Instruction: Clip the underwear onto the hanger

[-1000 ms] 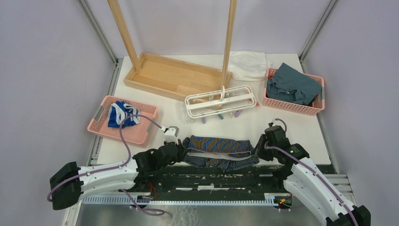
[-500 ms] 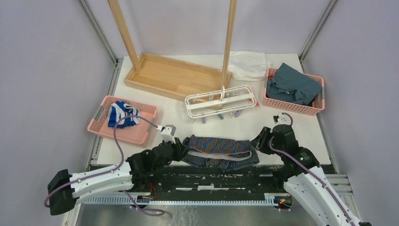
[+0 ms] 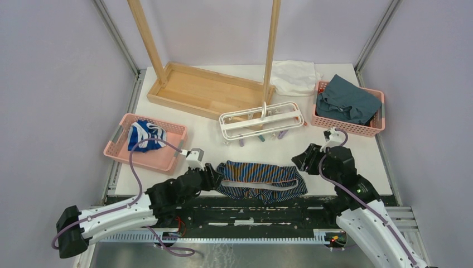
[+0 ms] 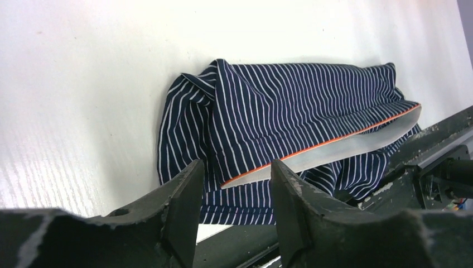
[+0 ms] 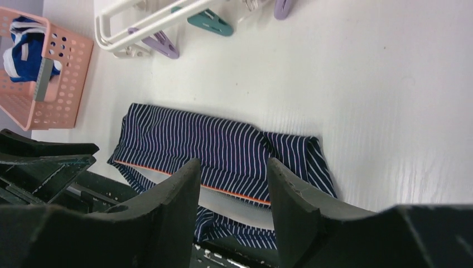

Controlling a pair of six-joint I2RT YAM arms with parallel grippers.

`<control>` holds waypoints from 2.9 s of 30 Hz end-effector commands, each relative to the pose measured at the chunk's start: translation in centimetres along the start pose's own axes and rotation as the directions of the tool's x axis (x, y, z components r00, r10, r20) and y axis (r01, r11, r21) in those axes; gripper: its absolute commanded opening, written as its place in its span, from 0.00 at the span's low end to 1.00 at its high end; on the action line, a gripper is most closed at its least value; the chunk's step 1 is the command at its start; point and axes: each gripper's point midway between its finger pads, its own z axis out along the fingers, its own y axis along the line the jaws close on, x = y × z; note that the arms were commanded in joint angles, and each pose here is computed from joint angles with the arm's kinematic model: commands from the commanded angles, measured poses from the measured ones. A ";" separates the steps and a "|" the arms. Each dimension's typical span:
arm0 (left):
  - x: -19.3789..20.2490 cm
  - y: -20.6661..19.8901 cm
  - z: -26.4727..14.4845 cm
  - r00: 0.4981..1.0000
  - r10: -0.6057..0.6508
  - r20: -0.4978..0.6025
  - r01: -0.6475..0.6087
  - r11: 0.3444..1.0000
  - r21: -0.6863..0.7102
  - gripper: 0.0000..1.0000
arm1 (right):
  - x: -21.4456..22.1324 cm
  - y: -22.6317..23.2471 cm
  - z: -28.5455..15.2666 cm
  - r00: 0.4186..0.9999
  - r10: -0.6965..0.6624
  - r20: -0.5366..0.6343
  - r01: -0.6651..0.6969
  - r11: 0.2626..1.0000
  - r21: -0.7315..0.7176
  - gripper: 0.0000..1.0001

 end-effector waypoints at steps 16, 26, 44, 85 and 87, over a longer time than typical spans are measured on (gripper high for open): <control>-12.5 -0.4 2.6 0.962 0.136 0.238 -0.125 0.990 -0.060 0.67 | -3.5 2.9 0.2 0.985 -0.090 0.144 0.108 0.987 -0.122 0.57; -12.7 0.5 1.6 0.942 0.058 0.331 -0.049 0.998 -0.036 0.67 | -4.2 13.9 5.4 0.864 -0.459 0.206 0.502 0.771 -0.392 0.59; -12.0 0.8 0.1 0.914 0.046 0.402 -0.068 0.997 0.040 0.69 | -0.3 17.6 13.7 0.211 -0.962 0.173 0.750 0.046 -0.659 0.61; -12.0 1.6 0.8 0.890 0.135 0.436 -0.147 0.989 -0.005 0.68 | 1.3 18.7 21.1 0.109 -0.977 0.184 0.722 -0.050 -0.690 0.06; -11.9 1.7 1.1 0.883 0.147 0.445 -0.162 0.987 -0.005 0.68 | 1.0 18.8 20.7 0.101 -0.976 0.194 0.725 -0.061 -0.686 0.02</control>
